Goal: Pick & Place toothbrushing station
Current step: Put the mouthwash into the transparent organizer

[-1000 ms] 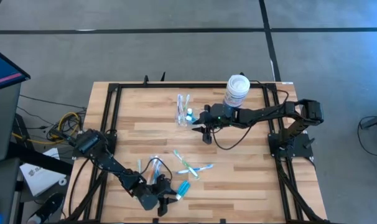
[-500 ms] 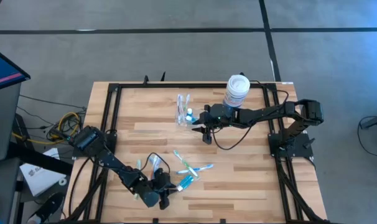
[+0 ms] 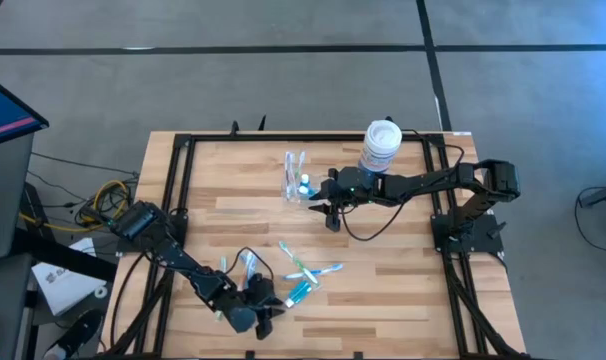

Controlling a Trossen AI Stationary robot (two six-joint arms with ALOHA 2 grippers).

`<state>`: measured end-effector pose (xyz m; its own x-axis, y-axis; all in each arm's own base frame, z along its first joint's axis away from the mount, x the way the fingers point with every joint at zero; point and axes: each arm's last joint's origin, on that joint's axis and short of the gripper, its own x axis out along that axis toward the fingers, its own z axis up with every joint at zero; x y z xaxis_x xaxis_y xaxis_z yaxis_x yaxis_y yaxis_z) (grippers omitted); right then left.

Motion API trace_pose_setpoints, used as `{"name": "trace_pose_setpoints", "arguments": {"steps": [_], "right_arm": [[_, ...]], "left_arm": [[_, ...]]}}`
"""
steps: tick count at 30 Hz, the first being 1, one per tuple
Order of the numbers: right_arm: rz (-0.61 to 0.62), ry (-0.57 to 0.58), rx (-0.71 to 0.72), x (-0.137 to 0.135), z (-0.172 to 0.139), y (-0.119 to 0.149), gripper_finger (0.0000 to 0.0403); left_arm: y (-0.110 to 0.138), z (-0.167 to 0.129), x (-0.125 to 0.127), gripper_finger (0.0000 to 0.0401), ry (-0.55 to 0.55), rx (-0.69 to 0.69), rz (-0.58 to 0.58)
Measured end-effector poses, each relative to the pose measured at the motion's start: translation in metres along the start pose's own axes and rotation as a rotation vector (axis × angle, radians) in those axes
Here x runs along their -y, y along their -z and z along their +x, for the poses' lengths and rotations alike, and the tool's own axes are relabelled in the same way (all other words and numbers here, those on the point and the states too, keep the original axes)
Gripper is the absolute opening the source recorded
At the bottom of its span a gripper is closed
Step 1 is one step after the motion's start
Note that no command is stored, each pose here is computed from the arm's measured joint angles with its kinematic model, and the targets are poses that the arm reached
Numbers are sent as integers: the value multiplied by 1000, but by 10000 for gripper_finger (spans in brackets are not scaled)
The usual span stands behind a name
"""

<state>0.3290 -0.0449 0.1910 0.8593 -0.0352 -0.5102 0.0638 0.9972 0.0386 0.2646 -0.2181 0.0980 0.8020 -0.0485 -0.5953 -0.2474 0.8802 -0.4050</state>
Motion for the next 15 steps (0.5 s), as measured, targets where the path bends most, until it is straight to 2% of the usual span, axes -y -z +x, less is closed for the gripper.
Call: {"name": "trace_pose_setpoints", "arguments": {"steps": [3, 6, 15], "right_arm": [[-1, -4, 0, -1, 0, 0, 127], [-16, -64, 3, -11, 1, 0, 127], [-171, -270, 14, -80, -1, -14, 127]], "left_arm": [[-1, 0, 2, 144, 16, 11, -12], [-3, 1, 1, 159, 13, 14, 5], [-5, 2, -1, 160, 9, 9, 36]]}}
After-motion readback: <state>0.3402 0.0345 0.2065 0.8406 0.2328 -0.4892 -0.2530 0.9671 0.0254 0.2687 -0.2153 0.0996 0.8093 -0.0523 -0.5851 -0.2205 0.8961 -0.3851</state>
